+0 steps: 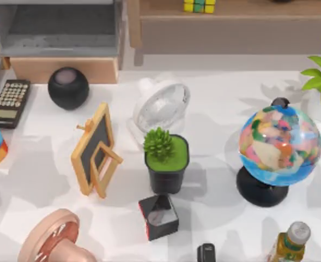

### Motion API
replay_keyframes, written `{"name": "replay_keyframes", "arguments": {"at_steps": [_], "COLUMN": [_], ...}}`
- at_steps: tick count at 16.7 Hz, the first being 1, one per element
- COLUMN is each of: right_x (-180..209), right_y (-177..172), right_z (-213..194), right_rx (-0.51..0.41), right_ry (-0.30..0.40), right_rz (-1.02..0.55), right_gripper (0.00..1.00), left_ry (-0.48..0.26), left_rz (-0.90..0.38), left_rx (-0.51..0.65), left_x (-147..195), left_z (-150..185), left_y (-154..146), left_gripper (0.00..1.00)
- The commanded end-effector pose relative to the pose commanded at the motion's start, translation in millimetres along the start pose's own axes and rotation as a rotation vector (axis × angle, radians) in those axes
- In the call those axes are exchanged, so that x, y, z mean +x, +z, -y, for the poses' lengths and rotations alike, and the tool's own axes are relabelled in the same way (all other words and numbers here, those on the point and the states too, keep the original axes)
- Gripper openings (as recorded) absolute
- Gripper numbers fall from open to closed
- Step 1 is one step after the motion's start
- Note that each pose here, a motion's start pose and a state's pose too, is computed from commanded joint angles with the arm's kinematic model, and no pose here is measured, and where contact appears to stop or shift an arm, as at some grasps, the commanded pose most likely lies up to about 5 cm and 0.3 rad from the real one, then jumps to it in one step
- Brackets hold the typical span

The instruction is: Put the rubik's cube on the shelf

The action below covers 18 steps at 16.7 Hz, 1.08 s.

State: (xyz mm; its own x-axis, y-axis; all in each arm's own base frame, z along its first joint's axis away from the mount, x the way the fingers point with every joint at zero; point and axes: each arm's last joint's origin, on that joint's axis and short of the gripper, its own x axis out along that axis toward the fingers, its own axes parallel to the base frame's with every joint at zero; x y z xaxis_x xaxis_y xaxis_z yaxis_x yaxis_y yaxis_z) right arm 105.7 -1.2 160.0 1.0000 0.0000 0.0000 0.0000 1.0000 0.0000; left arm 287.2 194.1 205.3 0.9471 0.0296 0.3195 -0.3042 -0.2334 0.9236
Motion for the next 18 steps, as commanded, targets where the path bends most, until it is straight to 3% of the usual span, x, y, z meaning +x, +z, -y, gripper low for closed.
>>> {"name": "replay_keyframes", "arguments": {"at_steps": [4,8,18], "right_x": [0.0,0.0,0.0], "right_y": [0.0,0.0,0.0], "right_z": [0.0,0.0,0.0], "right_rx": [0.0,0.0,0.0], "right_ry": [0.0,0.0,0.0], "right_rz": [0.0,0.0,0.0], "right_gripper": [1.0,1.0,1.0], "left_ry": [-0.171,-0.295,-0.318], "left_rz": [-0.015,0.06,0.087], "left_rx": [-0.071,-0.201,-0.232], "left_x": [-62.2,-88.4,-81.4], "left_z": [43.0,73.6,82.5], "left_y": [1.4,28.7,37.1], "left_gripper": [1.0,1.0,1.0]}}
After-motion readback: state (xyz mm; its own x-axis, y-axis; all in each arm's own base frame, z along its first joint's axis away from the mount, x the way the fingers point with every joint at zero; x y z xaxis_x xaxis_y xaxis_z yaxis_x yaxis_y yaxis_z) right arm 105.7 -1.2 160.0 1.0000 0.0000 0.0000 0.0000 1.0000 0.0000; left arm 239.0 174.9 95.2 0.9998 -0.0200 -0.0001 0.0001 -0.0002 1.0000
